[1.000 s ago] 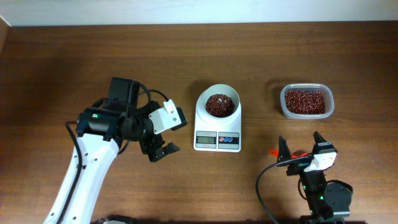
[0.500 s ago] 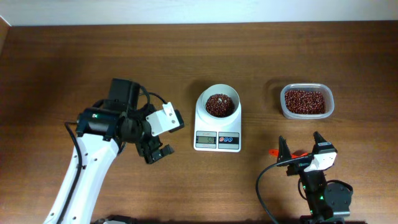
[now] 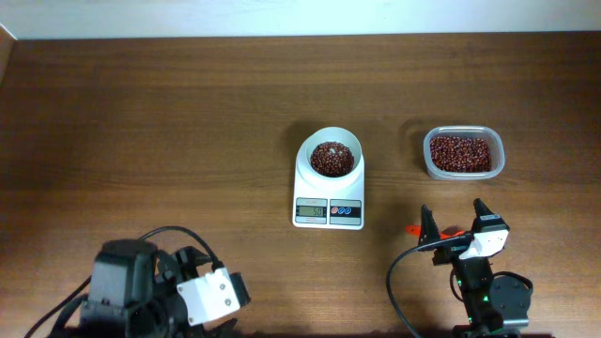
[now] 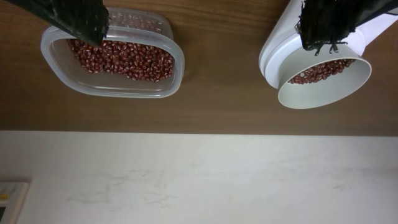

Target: Scoop and weigh 50g on scale

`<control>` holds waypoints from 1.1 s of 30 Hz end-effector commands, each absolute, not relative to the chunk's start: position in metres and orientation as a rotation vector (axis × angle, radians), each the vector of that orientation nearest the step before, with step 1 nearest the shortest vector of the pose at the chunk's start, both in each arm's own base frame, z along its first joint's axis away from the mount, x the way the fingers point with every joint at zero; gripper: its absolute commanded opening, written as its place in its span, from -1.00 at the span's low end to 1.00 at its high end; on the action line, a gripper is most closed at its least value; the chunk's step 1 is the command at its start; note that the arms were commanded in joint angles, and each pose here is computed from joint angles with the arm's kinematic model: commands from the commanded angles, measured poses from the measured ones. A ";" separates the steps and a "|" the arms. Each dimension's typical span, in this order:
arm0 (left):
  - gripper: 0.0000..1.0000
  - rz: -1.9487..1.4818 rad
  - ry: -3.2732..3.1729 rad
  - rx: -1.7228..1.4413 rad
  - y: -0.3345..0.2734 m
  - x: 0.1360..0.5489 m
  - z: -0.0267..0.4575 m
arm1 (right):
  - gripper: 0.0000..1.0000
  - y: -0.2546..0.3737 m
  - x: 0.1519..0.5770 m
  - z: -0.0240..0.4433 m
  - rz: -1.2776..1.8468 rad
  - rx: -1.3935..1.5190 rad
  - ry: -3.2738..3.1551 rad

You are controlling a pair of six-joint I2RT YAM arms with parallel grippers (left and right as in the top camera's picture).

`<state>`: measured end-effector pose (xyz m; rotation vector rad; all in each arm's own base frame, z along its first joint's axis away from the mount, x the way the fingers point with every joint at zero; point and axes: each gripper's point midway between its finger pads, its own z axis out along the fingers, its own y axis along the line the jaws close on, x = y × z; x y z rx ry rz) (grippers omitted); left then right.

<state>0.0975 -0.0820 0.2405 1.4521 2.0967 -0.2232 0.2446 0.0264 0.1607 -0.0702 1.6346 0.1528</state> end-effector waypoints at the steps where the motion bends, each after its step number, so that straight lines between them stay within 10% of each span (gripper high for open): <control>1: 0.98 -0.152 2.024 1.433 -0.078 0.086 0.247 | 0.98 0.026 0.245 0.158 0.146 -0.066 1.641; 33: 0.98 0.260 1.552 1.293 -0.075 -0.003 0.258 | 0.98 0.026 0.245 0.158 0.146 -0.066 1.641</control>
